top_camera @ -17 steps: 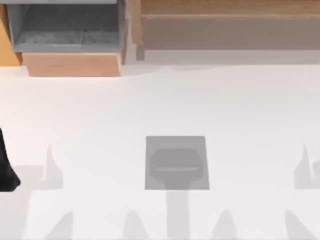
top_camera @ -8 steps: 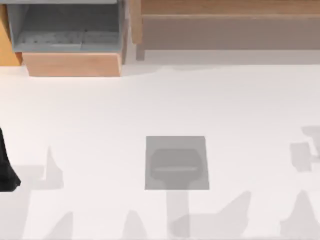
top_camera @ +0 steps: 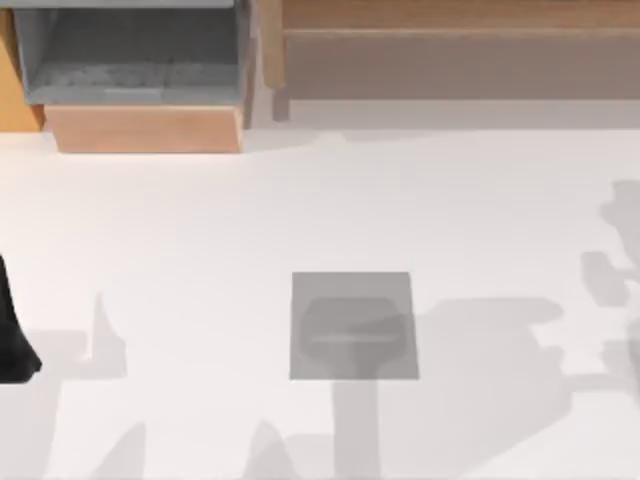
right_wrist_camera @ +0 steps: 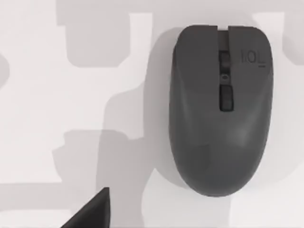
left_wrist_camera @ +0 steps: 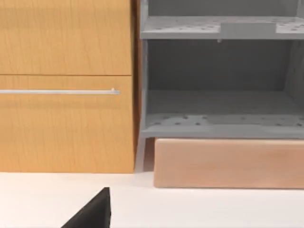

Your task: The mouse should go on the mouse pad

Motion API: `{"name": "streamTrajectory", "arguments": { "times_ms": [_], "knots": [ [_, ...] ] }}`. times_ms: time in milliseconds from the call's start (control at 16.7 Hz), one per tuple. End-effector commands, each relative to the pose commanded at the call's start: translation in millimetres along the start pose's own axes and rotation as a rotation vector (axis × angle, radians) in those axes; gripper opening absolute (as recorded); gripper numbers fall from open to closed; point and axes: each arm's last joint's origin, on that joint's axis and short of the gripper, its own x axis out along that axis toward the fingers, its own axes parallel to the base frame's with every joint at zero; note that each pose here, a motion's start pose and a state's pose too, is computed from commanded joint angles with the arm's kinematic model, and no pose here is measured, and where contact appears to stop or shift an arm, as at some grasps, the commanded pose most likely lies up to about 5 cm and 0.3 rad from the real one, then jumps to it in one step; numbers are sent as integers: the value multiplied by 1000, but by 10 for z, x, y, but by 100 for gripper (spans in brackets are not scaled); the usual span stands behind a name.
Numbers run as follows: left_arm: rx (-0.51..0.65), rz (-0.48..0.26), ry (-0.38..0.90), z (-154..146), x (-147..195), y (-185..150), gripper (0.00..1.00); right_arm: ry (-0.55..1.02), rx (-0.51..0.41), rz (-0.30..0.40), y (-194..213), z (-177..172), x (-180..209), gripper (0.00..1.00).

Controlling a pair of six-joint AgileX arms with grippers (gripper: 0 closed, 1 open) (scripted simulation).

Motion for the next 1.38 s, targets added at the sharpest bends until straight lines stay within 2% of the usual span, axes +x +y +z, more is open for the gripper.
{"name": "streamTrajectory", "arguments": {
  "times_ms": [180,360,840,1380],
  "knots": [
    [0,0,0,0,0,0,100,146,-2,15,-55,246,203,100],
    [0,0,0,0,0,0,100,217,-2,24,-87,374,316,100],
    [0,0,0,0,0,0,100,227,-5,25,-77,379,377,100],
    [0,0,0,0,0,0,100,223,-2,24,-69,186,1261,100]
  ]
}}
